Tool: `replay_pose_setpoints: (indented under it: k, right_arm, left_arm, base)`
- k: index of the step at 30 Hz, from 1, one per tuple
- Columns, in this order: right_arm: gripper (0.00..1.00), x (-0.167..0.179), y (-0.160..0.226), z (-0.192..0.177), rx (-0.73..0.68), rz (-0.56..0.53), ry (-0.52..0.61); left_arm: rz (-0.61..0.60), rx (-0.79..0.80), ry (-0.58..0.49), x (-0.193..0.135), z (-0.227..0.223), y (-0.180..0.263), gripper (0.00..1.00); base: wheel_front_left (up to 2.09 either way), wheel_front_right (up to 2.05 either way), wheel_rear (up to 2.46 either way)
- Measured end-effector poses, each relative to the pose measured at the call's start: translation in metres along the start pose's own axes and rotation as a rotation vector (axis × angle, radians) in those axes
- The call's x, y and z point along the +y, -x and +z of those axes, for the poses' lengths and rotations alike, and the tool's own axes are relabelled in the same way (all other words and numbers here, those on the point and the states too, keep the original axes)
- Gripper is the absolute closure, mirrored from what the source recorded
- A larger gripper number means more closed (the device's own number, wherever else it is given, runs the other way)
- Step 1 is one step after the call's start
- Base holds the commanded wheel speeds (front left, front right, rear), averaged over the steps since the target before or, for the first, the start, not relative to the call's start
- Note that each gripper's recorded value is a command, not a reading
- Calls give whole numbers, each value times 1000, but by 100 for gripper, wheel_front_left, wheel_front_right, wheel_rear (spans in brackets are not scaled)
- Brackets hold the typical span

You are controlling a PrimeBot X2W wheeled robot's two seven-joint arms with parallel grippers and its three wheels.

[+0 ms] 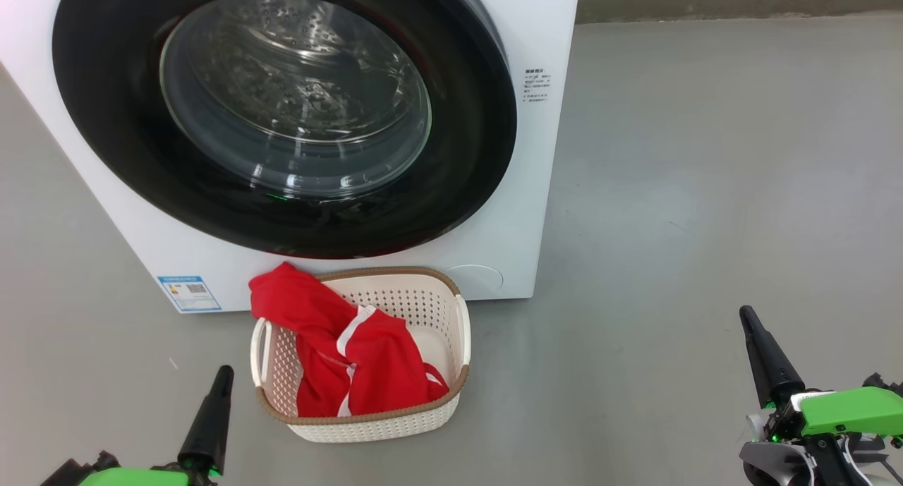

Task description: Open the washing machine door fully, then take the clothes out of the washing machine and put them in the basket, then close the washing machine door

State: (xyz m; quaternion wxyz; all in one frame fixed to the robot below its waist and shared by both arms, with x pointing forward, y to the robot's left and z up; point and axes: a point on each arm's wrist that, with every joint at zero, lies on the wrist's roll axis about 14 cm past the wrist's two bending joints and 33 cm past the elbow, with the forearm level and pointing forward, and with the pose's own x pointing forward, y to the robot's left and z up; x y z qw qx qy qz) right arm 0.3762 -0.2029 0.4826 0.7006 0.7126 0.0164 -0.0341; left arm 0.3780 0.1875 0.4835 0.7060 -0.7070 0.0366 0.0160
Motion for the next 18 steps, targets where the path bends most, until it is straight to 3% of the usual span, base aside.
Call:
replay_pose_setpoints:
  k: [18]
  right_arm:
    - [100, 0, 0, 0, 0, 0, 0]
  left_arm:
    - [0, 0, 0, 0, 0, 0, 100]
  base:
    - [0, 0, 0]
